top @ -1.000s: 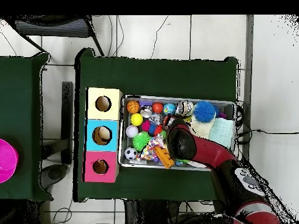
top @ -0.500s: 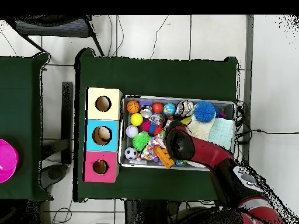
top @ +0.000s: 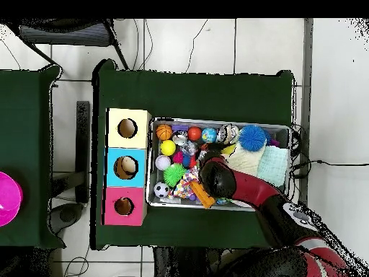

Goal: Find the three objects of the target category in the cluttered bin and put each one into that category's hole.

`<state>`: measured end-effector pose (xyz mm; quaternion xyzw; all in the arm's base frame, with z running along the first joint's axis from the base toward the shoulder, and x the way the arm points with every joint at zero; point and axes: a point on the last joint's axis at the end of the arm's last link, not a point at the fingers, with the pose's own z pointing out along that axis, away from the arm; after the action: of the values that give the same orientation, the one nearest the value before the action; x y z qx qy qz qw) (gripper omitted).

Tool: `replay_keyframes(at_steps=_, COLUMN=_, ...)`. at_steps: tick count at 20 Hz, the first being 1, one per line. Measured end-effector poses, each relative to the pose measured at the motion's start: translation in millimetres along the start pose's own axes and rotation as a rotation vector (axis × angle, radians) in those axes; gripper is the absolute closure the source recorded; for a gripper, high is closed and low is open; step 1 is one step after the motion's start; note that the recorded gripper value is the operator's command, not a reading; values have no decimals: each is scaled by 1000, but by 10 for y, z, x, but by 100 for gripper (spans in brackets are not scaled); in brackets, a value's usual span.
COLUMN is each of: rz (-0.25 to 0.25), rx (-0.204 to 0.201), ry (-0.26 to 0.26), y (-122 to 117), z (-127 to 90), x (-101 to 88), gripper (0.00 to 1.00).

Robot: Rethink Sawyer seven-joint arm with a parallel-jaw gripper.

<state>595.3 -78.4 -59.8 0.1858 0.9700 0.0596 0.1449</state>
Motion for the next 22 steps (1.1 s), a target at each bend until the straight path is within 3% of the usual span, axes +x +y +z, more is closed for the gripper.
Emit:
replay_keyframes(at_steps=2, rz=0, rx=-2, ry=1, y=10, z=18, x=6, gripper=0)
replay_keyframes(at_steps=3, rz=-1, rx=-3, ry=2, y=20, z=46, x=8, gripper=100)
replay_keyframes(at_steps=7, rz=-16, rx=-3, ry=-1, y=64, z=62, x=9, gripper=100)
replay_keyframes(at_steps=15, rz=-94, rx=42, ry=-13, y=199, z=57, x=17, gripper=100)
replay_keyframes(at_steps=22, rz=-101, rx=41, ry=-12, y=245, z=-98, x=-50, gripper=100)
